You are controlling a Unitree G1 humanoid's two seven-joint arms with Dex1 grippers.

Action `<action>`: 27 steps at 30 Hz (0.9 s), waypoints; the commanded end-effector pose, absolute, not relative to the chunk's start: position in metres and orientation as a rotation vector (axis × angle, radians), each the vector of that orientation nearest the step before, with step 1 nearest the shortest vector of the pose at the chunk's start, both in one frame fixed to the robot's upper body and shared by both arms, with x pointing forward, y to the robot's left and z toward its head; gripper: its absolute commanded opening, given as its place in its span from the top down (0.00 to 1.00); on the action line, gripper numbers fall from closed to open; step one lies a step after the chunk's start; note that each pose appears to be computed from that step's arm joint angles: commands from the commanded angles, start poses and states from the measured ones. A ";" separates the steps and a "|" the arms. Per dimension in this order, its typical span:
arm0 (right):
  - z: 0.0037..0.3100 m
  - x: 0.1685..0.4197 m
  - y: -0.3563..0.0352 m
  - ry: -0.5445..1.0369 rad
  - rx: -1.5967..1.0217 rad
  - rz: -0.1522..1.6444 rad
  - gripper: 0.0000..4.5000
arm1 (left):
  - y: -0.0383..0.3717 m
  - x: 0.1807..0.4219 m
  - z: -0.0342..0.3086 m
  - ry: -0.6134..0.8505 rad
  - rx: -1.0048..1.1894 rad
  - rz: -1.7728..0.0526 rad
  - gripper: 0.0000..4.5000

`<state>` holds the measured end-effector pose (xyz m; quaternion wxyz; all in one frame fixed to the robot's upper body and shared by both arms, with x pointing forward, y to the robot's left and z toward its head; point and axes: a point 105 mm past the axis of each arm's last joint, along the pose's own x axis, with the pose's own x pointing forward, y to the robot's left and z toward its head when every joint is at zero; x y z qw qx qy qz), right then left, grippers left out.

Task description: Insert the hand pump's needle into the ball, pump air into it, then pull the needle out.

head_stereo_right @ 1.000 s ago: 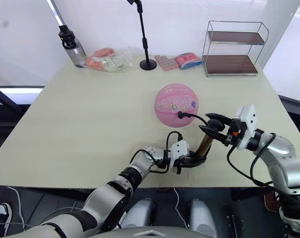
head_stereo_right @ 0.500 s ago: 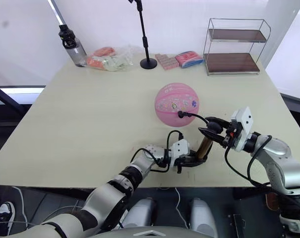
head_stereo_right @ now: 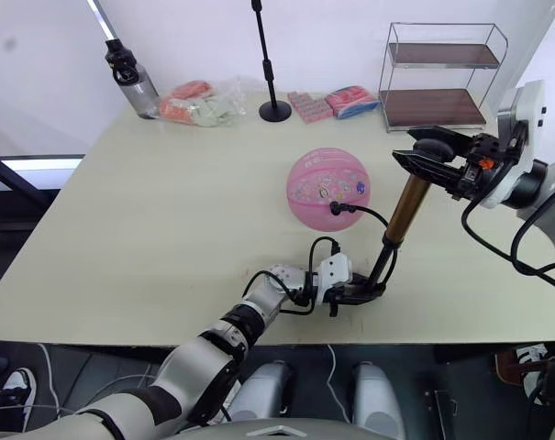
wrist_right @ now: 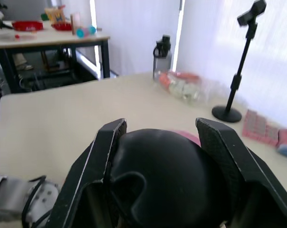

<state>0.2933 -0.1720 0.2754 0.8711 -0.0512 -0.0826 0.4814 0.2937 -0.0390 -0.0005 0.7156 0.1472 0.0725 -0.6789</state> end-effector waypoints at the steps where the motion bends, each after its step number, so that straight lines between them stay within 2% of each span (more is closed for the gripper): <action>1: 0.329 0.280 -0.182 -0.367 -0.161 0.947 0.59 | -0.010 0.276 -0.047 0.387 0.373 -1.496 0.76; 4: 0.324 0.281 -0.181 -0.350 -0.154 0.950 0.59 | -0.010 0.276 -0.047 0.388 0.374 -1.497 0.76; 13: 0.211 0.287 -0.167 -0.072 -0.144 0.990 0.59 | -0.010 0.277 -0.047 0.387 0.370 -1.490 0.76; 23: 0.121 0.284 -0.162 0.057 -0.152 0.978 0.59 | -0.009 0.276 -0.048 0.390 0.371 -1.487 0.76; 27: 0.076 0.276 -0.158 0.139 -0.164 0.983 0.59 | -0.010 0.277 -0.048 0.388 0.373 -1.487 0.76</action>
